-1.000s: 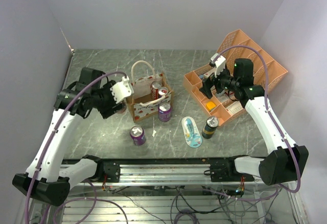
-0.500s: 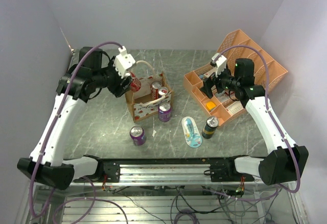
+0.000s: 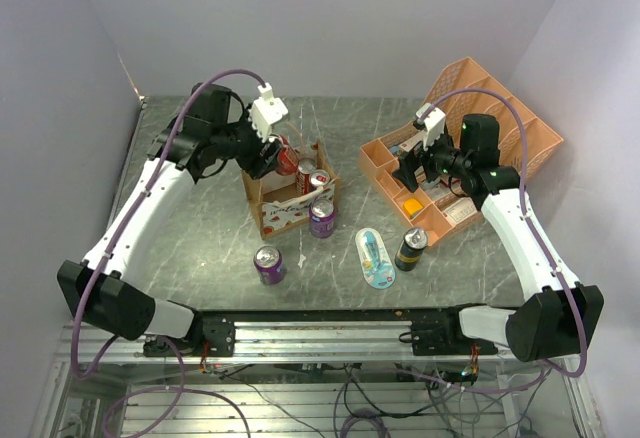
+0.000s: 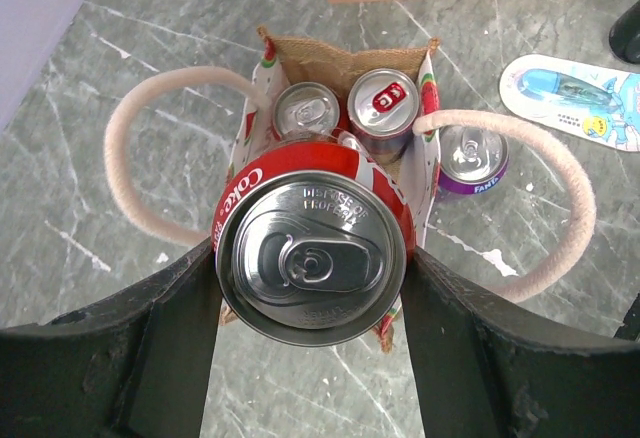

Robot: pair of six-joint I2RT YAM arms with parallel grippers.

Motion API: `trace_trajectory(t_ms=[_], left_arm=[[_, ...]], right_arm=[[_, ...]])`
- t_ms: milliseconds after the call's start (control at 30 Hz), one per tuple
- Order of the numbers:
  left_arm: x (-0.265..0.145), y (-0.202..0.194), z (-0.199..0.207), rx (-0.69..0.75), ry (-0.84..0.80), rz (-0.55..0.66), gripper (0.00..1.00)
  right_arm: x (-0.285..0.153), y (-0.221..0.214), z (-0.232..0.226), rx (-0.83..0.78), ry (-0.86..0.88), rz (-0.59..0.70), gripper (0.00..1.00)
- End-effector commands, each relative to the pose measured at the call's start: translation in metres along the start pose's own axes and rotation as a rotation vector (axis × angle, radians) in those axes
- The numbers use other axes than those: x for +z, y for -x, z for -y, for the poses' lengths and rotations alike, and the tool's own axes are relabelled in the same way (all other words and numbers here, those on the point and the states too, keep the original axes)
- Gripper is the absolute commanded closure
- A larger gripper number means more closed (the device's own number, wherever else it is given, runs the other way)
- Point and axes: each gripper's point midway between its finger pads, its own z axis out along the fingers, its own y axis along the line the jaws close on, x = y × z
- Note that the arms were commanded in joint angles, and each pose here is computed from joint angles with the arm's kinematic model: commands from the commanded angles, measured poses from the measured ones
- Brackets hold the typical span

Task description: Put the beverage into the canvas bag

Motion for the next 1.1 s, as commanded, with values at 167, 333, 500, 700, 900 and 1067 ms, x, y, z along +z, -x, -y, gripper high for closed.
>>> trace_trajectory(t_ms=[167,333,500,700,900,1067], left_arm=[[0.031,0.010,0.001,0.075,-0.029,0.047,0.93],[0.049,-0.015,0.000,0.066,-0.054,-0.044,0.93],[0.062,-0.043,0.002,0.051,-0.081,-0.138,0.93],[0.074,-0.063,0.008,0.037,-0.118,-0.187,0.93],[0.088,-0.079,0.018,0.052,-0.180,-0.234,0.93],[0.096,-0.091,0.032,0.100,-0.285,-0.261,0.93]], right_arm=[[-0.003,0.004,-0.003,-0.004,0.010,0.031,0.00],[-0.004,0.004,-0.003,-0.004,0.009,0.034,0.00],[-0.006,0.006,-0.003,-0.007,0.005,0.040,0.00],[-0.005,0.005,-0.003,-0.007,0.007,0.037,0.00],[-0.004,0.004,-0.002,-0.005,0.004,0.033,0.00],[-0.005,0.004,-0.002,-0.006,0.005,0.034,0.00]])
